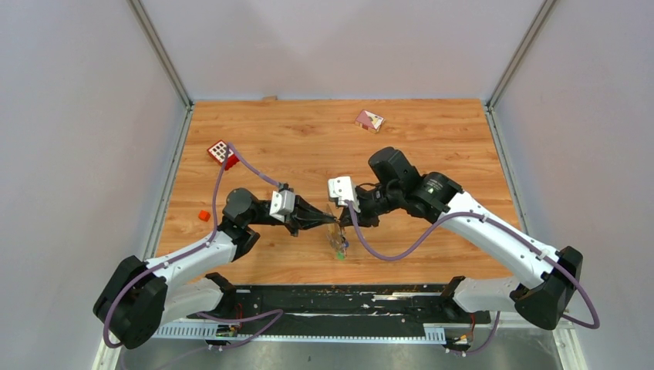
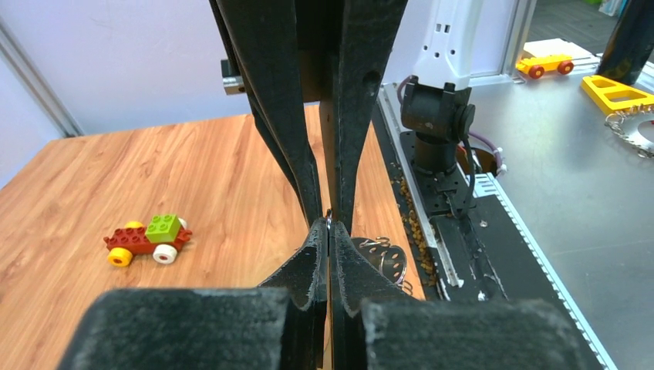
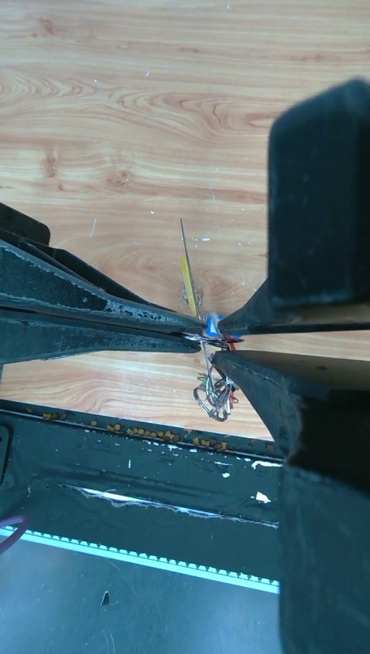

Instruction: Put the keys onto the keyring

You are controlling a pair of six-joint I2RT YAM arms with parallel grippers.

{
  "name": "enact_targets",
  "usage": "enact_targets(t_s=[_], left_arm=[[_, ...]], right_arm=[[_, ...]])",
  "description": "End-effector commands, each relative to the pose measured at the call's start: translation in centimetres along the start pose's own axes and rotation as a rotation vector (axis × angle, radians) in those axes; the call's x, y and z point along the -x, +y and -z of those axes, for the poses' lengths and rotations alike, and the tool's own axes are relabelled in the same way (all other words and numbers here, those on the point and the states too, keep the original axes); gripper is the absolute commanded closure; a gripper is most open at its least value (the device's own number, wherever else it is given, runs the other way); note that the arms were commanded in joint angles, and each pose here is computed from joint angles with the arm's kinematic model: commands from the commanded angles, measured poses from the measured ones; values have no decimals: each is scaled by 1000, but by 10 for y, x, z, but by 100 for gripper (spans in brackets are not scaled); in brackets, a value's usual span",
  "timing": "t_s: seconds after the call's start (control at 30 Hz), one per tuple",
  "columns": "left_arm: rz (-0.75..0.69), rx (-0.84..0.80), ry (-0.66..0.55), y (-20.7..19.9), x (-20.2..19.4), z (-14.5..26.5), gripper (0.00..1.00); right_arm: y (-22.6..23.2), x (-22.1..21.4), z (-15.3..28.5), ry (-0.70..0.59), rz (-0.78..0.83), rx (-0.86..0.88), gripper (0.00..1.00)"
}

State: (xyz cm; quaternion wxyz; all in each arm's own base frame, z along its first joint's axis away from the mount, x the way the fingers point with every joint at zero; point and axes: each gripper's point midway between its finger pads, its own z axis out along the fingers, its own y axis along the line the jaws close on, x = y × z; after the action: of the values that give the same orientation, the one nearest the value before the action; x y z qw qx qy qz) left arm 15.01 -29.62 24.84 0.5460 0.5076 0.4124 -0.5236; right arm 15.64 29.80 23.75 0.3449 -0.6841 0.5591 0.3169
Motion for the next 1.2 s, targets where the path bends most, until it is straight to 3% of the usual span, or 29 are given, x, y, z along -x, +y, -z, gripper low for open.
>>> enact_targets(t_s=[0.0,0.23,0.9,1.03,1.17], left_arm=[[-80,-36,-55,-6,21,0,100],[-92,-66,-67,-13,23,1,100],[-137,-140,-73,-29,24,2,100],[-134,-141,-61,-29,19,3,100],[-131,-129,-58,-27,17,3,100]], right_arm=[[1,-3,-6,-23,24,14,89],[3,-7,-9,-27,31,22,100],[5,13,-29,-178,96,109,100],[4,16,-25,-175,103,95,95],[2,21,-12,-165,139,44,80]])
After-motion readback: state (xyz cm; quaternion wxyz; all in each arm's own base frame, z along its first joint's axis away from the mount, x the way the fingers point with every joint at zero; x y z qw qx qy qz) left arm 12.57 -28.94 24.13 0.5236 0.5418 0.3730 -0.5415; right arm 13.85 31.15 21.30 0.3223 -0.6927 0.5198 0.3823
